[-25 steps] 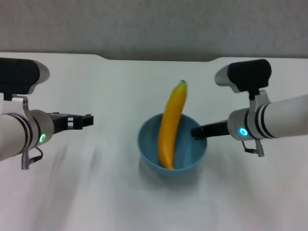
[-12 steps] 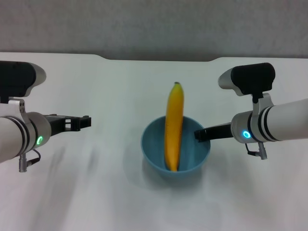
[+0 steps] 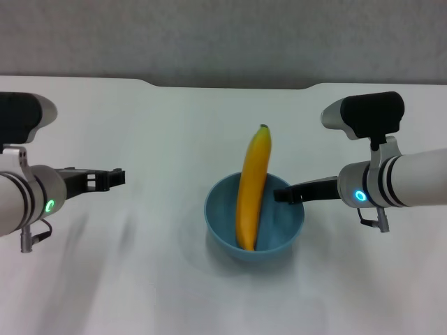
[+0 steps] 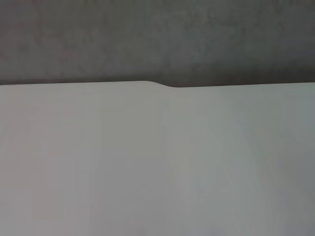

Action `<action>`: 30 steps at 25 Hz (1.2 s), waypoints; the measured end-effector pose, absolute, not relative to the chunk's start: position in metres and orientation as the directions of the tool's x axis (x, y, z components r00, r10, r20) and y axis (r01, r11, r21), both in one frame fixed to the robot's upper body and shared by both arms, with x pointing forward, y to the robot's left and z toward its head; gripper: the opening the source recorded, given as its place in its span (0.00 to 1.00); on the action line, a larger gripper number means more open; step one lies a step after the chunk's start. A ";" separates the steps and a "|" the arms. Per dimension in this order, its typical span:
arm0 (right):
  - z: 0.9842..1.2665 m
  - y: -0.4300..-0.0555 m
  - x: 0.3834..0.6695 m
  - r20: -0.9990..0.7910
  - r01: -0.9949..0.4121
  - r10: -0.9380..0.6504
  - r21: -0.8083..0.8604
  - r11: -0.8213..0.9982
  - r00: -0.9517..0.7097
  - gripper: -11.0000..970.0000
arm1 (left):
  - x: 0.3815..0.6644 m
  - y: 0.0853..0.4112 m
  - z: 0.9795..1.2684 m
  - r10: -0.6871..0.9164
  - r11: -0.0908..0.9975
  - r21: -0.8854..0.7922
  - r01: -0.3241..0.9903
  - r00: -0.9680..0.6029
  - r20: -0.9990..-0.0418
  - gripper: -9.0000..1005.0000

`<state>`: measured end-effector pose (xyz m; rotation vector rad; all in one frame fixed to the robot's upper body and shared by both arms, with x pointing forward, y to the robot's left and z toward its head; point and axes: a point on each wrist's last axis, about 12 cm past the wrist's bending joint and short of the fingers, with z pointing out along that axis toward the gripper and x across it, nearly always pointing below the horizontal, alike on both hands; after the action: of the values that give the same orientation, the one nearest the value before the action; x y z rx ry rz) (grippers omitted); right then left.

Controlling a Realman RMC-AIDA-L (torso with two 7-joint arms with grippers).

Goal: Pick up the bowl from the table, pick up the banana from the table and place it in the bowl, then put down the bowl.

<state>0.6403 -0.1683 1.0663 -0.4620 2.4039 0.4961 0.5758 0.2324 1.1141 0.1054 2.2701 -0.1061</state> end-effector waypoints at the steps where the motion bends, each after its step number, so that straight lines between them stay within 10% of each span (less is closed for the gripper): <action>1: 1.066 -0.169 0.639 -0.648 -0.442 -0.199 0.235 0.866 -0.735 0.38 | 0.575 0.233 1.114 0.039 0.993 -0.042 0.109 -0.644 -0.764 0.89; 19: 1.096 -0.229 0.599 -0.835 -0.444 -0.135 0.141 0.885 -0.534 0.94 | 0.540 0.261 1.113 -0.026 0.993 -0.071 0.096 -0.405 -0.914 0.89; 30: 1.081 -0.242 0.582 -0.884 -0.366 -0.170 0.002 0.931 -0.436 0.93 | 0.516 0.266 1.071 0.017 0.974 -0.018 0.224 -0.152 -0.988 0.89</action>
<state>0.5824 -0.2423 1.0810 -0.3833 2.0302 0.2334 0.5161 0.2657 1.0715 0.1814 1.7176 -0.1822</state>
